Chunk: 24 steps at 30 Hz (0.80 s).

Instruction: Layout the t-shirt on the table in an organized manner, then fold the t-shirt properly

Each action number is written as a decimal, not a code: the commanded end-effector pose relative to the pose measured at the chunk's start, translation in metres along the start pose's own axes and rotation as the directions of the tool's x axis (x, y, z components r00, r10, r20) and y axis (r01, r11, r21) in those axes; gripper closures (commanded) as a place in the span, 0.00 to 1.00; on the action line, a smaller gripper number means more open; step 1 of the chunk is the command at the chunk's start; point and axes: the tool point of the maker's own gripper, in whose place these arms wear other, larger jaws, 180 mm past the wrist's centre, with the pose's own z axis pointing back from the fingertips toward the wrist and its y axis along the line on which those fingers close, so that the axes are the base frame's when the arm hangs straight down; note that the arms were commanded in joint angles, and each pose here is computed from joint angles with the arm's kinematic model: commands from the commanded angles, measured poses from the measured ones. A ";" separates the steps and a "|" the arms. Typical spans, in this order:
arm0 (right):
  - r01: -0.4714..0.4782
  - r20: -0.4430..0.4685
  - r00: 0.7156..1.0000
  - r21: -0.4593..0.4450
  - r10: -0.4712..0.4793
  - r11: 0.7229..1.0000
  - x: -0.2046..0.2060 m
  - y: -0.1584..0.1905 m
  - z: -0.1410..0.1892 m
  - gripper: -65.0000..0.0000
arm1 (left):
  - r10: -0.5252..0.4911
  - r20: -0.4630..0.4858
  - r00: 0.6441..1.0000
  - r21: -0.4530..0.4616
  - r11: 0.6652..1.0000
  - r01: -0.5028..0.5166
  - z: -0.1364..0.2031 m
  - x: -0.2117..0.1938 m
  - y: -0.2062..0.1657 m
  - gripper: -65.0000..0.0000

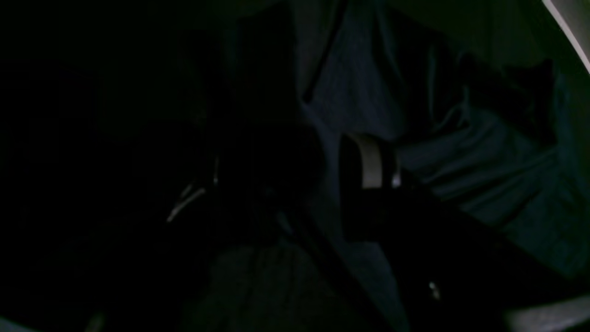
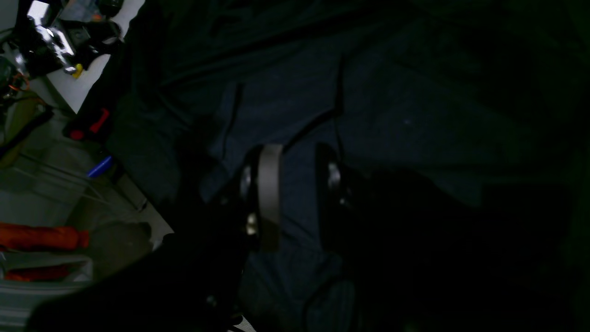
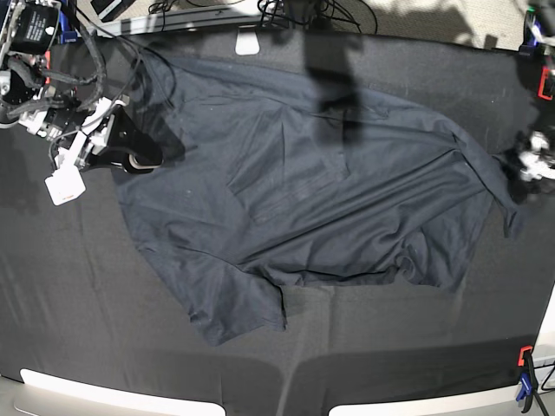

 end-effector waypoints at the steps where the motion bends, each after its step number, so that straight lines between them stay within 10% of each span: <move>1: -0.028 0.037 0.999 0.011 0.028 1.000 0.012 0.003 0.003 0.81 | -0.018 0.075 0.997 0.030 0.999 0.016 0.002 0.021 0.004 0.55; 15: -0.028 0.036 0.999 0.011 0.027 1.000 0.012 0.003 0.003 0.81 | 0.024 0.090 0.996 0.106 0.994 -0.034 -0.006 0.007 0.009 0.57; 21: -0.028 0.036 0.999 0.011 0.027 1.000 0.012 0.003 0.003 0.81 | 0.067 0.103 0.992 0.070 0.995 -0.075 -0.009 0.005 0.001 1.00; 24: -0.028 0.036 0.999 0.011 0.027 1.000 0.012 0.003 0.003 0.81 | 0.113 0.119 0.986 0.015 0.993 -0.116 -0.005 0.014 -0.004 1.00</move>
